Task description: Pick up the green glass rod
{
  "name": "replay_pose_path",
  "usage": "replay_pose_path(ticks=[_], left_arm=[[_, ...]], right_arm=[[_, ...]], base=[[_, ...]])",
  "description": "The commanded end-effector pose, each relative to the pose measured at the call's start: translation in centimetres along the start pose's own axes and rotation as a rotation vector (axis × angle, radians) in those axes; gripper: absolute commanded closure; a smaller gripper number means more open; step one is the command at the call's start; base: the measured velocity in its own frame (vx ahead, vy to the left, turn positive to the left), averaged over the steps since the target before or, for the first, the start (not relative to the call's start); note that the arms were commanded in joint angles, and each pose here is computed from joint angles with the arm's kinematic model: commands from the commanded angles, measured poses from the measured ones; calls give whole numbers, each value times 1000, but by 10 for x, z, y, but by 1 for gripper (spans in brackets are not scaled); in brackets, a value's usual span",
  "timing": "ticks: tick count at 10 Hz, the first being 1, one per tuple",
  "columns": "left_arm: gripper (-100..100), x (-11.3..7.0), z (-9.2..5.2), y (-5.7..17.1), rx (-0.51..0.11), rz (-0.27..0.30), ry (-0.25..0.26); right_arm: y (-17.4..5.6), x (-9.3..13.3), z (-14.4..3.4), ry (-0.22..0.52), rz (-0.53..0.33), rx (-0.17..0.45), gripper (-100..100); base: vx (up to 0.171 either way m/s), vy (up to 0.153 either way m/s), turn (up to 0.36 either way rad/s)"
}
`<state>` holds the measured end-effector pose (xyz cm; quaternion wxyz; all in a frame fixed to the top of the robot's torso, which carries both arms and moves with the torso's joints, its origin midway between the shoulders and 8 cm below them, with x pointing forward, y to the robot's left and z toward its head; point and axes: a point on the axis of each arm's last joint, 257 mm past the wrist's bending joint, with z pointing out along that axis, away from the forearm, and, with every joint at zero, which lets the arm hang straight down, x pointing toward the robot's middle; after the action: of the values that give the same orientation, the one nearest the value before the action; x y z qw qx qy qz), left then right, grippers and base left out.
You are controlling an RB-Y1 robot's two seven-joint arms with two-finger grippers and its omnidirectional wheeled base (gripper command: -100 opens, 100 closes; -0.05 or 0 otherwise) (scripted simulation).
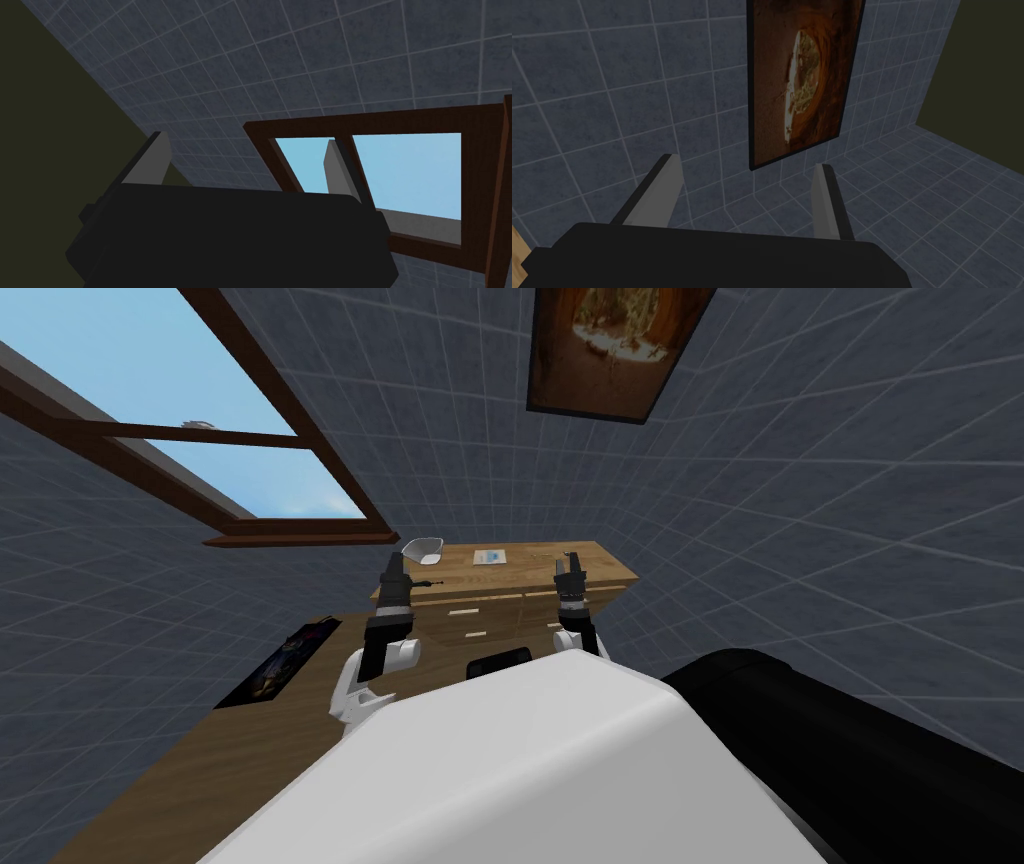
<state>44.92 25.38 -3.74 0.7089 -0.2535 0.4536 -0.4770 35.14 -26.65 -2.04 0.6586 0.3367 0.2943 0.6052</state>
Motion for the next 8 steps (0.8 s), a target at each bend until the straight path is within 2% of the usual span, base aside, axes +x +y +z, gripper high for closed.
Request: replay_pose_path(ticks=[1, 2, 3, 4, 5, 6, 7, 8], left_arm=[[-100, 4, 12, 17, -40, 29, 21], [-100, 5, 12, 19, -51, 29, 23], [-100, 6, 23, 29, -69, 55, 36], [-100, 7, 22, 35, -94, 55, 41], [-100, 7, 30, 47, -119, 83, 52], [-100, 7, 32, 51, -140, 83, 55], [-100, 6, 43, 62, -161, 110, 64], [-100, 7, 42, 68, -188, 110, 68]], right_arm=[[0, 0, 0, 0, 0, 0, 0], [0, 0, 0, 0, 0, 0, 0], [0, 0, 0, 0, 0, 0, 0], [0, 0, 0, 0, 0, 0, 0], [0, 0, 0, 0, 0, 0, 0], [0, 0, 0, 0, 0, 0, 0], [0, 0, 0, 0, 0, 0, 0], [0, 0, 0, 0, 0, 0, 0]], base=[[-44, -48, -53], [-41, -44, -48], [-48, -68, -85], [-47, -60, -38], [-50, -72, -61], [-47, -59, -48], [-59, -60, -95], [-50, -55, -37]])
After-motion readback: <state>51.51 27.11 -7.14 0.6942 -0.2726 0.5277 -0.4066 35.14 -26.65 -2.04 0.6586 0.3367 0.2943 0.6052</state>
